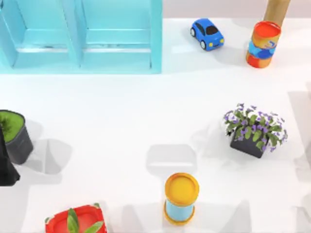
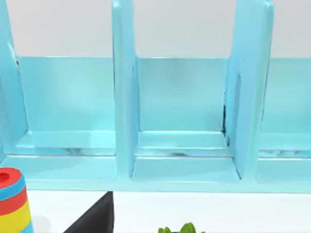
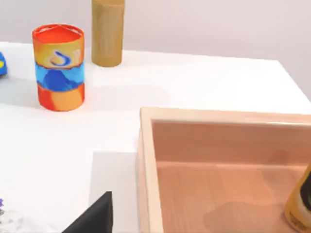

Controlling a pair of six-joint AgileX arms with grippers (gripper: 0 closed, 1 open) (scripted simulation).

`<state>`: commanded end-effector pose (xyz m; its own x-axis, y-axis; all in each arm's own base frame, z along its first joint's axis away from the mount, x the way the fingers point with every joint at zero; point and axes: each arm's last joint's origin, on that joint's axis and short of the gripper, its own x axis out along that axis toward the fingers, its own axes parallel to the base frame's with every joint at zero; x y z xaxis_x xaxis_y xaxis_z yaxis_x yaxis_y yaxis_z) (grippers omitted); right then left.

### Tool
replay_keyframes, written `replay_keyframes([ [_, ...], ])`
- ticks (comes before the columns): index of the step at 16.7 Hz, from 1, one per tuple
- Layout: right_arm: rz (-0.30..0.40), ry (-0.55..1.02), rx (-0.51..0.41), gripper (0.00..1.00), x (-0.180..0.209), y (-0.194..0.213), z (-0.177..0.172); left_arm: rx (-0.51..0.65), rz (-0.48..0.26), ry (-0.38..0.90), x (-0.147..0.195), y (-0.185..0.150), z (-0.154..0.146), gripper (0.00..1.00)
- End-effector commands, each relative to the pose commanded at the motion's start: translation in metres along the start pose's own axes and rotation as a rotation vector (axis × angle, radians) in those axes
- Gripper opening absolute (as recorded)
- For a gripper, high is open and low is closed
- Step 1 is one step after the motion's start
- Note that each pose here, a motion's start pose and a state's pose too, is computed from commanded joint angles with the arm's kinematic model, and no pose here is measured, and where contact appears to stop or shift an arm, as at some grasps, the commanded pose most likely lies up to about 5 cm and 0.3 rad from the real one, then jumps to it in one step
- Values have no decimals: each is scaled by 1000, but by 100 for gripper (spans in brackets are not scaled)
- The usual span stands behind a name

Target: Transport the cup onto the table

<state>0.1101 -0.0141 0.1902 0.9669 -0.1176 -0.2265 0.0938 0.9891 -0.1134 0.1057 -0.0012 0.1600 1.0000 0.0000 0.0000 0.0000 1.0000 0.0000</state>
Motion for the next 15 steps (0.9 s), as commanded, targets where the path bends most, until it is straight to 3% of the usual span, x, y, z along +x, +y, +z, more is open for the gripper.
replay_keyframes([
  [4,-66,382,-84,100,15,-23,31,0,0,0,0,0,0,100],
  [7,-67,689,-108,100,35,-48,50,0,0,0,0,0,0,100],
  [11,-7,1026,-84,100,62,-89,64,0,0,0,0,0,0,100],
  [15,91,1250,-28,100,83,-127,66,0,0,0,0,0,0,100],
])
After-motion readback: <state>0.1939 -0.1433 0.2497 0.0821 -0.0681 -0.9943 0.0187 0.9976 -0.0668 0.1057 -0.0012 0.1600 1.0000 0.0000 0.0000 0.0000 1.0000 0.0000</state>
